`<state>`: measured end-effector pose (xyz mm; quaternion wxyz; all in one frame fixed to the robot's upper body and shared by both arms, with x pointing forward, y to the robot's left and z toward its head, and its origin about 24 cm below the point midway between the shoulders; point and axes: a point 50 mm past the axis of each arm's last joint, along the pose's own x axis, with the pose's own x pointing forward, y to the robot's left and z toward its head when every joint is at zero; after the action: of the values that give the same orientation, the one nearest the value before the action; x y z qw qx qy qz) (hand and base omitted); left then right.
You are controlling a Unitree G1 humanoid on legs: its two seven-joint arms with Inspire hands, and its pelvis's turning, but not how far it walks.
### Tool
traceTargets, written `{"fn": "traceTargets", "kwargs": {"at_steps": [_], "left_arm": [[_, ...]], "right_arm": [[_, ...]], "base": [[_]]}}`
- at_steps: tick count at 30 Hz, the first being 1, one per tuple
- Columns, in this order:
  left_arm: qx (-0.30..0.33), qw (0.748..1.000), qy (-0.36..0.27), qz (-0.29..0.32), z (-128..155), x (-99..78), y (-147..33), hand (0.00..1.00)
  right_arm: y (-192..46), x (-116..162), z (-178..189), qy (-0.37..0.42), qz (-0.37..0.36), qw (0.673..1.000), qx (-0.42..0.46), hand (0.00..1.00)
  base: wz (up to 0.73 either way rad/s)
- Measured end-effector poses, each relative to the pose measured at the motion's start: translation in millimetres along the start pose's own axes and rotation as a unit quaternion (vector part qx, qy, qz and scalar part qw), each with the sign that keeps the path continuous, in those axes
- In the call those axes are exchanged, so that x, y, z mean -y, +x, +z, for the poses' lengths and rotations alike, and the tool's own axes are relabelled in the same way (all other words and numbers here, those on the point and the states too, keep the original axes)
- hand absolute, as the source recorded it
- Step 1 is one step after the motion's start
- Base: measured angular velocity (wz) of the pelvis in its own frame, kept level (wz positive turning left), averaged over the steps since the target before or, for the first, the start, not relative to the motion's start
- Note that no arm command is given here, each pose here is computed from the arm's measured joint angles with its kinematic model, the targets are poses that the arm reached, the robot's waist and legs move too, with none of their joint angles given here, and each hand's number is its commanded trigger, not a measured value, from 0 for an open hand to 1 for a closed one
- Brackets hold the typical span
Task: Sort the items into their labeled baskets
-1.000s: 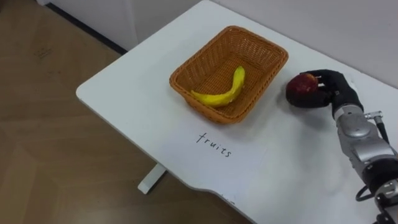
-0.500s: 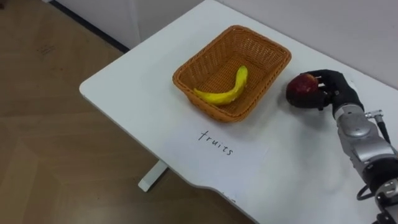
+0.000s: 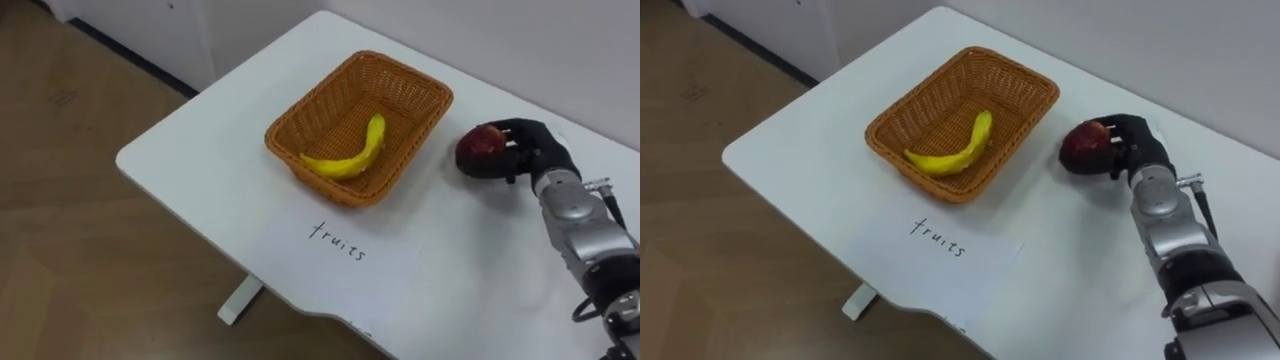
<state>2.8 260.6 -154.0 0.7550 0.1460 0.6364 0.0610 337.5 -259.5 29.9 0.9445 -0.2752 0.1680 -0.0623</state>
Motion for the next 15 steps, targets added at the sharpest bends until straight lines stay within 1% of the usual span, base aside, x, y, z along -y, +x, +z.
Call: {"fn": "traceTargets", "kwargs": {"at_steps": [5,9,12,15], "left_arm": [[-0.001,1.0,-0.008,0.006,0.0,-0.9,0.0,0.0],[-0.001,1.0,-0.029,0.011,-1.1,-0.8,-0.8,0.0],[-0.004,0.999,-0.03,0.011,-1.1,0.1,-0.7,0.0],[-0.007,0.999,-0.036,0.014,-2.7,1.7,-0.8,0.0]], "right_arm": [[0.2,-0.2,11.6,-0.022,0.001,0.999,0.024,1.0],[-0.3,-0.9,23.1,-0.048,0.002,0.998,0.042,1.0],[-2.2,0.7,40.5,-0.047,0.001,0.996,0.077,1.0],[-4.2,0.3,49.2,-0.046,0.005,0.994,0.095,1.0]], "base": [[-0.02],[0.0],[0.0],[0.03]]}}
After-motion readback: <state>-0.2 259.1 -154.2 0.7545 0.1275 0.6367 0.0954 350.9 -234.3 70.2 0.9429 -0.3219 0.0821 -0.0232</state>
